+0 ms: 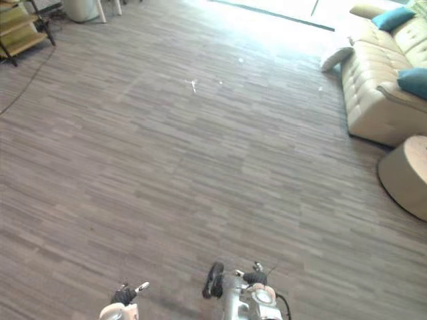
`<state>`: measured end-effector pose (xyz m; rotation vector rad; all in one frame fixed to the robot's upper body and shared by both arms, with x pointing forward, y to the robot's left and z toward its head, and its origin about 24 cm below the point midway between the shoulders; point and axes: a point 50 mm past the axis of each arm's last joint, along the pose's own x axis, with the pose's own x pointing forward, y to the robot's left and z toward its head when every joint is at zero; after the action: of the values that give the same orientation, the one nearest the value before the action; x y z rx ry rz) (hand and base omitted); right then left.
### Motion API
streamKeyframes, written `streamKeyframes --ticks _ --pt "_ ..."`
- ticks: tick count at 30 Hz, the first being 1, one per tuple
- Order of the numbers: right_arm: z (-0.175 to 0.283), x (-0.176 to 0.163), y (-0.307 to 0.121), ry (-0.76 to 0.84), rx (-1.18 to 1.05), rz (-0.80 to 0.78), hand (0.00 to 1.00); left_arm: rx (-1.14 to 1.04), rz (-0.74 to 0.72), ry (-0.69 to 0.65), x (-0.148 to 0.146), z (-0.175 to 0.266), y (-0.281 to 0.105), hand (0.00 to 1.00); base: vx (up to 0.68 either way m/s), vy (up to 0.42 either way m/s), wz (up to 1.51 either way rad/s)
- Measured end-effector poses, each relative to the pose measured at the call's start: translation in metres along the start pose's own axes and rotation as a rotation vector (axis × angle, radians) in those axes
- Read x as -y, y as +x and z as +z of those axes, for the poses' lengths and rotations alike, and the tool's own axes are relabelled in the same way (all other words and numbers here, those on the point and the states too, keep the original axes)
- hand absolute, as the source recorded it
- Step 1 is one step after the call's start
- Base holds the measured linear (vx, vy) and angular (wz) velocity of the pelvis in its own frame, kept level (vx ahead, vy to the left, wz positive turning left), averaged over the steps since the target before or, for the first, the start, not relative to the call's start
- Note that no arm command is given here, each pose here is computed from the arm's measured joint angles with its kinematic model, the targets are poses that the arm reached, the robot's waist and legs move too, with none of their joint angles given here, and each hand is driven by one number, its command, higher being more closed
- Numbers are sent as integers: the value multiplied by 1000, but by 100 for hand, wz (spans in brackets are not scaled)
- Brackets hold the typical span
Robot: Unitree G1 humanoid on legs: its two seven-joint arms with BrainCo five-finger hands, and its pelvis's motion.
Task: Pick up cushions and gather them together orderly.
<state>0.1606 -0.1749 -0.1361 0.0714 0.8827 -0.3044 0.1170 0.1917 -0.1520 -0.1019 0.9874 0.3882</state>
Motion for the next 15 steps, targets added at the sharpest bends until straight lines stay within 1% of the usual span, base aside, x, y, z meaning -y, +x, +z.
streamKeyframes --ticks 3,6,8,10,11,13,15 --pt "2 0 1 7 -6 -4 0 21 -11 -14 4 4 -1 0 677 1 -71" --pt "-10 -8 0 9 -67 11 0 104 5 -12 -7 24 1 0 699 26 -41" --pt "-11 -8 0 21 -75 8 0 135 6 -38 -7 29 0 0 604 111 -59" --pt "-16 -6 0 14 -94 -4 0 146 7 -75 -5 30 -1 0 672 275 -104" --pt "-26 -5 -3 8 -131 -11 0 135 24 -102 -9 25 -2 0 814 363 -107" --pt "-30 -16 -5 -1 -147 20 0 132 57 -103 -22 24 -2 0 674 280 -66" --pt "-30 -17 -6 -3 -138 19 0 114 85 -124 -28 20 -2 0 702 308 -68"
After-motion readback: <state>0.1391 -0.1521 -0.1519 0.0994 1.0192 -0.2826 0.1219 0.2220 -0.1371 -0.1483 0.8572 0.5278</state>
